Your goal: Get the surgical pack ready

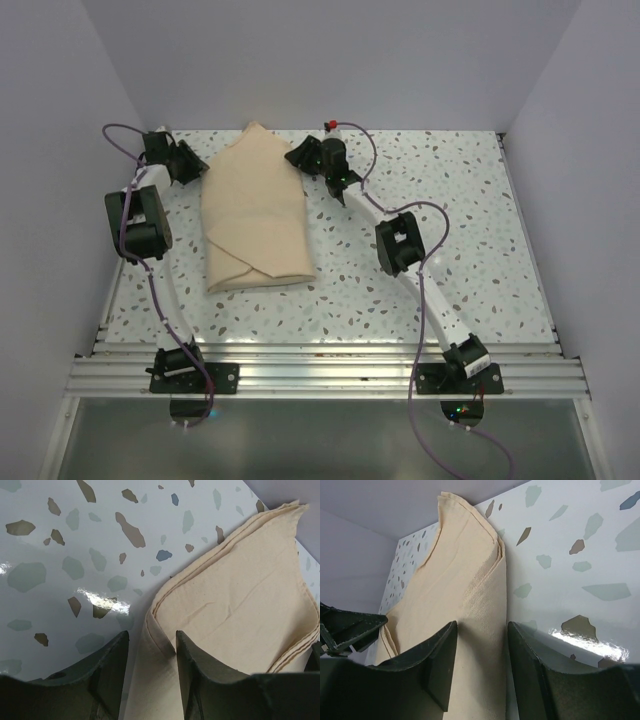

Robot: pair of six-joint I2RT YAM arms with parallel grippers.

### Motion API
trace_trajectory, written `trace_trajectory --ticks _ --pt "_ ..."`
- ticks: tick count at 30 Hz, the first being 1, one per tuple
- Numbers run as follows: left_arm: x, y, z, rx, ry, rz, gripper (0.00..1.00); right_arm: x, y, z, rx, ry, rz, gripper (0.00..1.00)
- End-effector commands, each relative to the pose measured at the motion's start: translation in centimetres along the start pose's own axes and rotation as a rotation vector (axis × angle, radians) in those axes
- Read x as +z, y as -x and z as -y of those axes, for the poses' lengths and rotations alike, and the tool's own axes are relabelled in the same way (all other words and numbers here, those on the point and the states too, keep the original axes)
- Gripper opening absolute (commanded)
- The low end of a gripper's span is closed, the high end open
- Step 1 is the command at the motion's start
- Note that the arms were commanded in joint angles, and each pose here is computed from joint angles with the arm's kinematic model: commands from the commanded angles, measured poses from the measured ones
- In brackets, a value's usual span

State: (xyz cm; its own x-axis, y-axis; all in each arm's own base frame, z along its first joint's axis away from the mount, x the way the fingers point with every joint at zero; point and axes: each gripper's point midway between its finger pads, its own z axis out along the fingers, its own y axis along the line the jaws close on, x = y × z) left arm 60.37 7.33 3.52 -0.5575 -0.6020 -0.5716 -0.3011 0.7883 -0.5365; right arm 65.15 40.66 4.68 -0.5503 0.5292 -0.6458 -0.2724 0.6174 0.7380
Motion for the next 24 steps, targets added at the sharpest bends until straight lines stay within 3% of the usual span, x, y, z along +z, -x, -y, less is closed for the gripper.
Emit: trace_trajectory --ticks 1,7,10,11,13,15,24 --pt "0.8 0.0 0.0 -0.008 -0.003 0.001 0.46 0.3 -1.0 1.7 -0.013 -0.045 0.000 0.49" --pt "1.2 0.1 1.1 -0.020 -0.061 -0.008 0.35 0.5 -0.7 1.1 0.001 -0.025 0.019 0.38" --pt "1.4 0.2 1.5 -0.028 -0.085 -0.015 0.19 0.4 -0.1 0.2 0.006 -0.004 0.028 0.28" --pt "1.3 0.5 2.0 -0.026 -0.104 -0.018 0.09 0.4 0.1 -0.1 0.007 0.002 0.030 0.24" --pt "1.0 0.8 2.7 -0.029 -0.125 -0.017 0.00 0.2 1.1 -1.0 0.027 0.020 0.043 0.11" --pt "0.3 1.7 3.4 -0.030 -0.137 0.000 0.00 -0.1 2.7 -2.7 0.043 0.056 0.066 0.00" --pt "-3.8 4.1 7.1 -0.036 -0.207 0.028 0.00 -2.7 8.7 -9.9 0.084 0.171 0.092 0.00"
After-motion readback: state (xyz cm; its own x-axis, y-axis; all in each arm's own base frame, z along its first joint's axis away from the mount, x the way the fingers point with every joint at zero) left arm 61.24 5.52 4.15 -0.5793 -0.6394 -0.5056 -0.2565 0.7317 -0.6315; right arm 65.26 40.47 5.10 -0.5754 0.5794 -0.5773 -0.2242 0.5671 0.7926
